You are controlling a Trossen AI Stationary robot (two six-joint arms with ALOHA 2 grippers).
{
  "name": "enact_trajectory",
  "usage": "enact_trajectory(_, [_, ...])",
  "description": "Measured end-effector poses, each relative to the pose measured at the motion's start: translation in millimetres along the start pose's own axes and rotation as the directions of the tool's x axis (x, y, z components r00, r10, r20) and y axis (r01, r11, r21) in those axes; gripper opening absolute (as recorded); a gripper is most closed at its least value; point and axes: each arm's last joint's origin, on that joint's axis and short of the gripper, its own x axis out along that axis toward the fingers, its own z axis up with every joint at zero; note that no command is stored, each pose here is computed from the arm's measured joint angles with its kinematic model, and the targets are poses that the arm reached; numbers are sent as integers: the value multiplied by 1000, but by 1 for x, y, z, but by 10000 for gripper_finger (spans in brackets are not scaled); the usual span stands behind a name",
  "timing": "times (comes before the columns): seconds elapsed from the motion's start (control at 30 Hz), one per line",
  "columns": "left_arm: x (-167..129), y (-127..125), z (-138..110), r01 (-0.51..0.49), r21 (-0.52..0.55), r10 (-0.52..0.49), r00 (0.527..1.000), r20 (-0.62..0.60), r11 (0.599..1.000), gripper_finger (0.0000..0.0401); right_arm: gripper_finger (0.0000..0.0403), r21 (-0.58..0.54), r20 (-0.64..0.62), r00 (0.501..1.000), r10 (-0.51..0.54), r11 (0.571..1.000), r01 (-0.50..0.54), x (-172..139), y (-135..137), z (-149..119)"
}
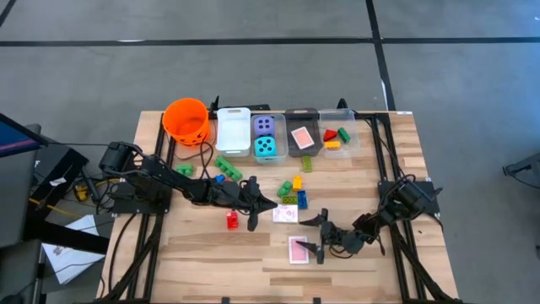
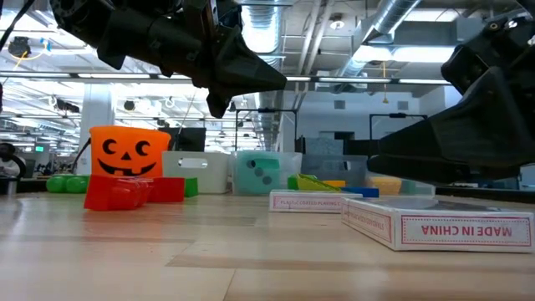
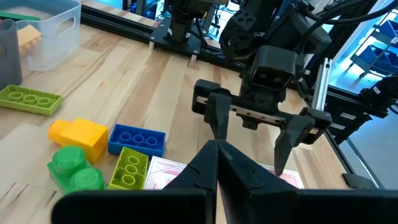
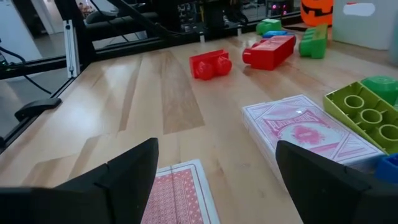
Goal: Pick & Place Toys
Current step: Put the small blue game piece into the right transparent bin
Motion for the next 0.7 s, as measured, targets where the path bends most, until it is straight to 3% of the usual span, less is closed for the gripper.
enact_trajectory(0.7, [0,0,0,2,-1,-2,1000,-2,1000,0,317,-16,-15,1000,-7,1000,7,0,-1,-2])
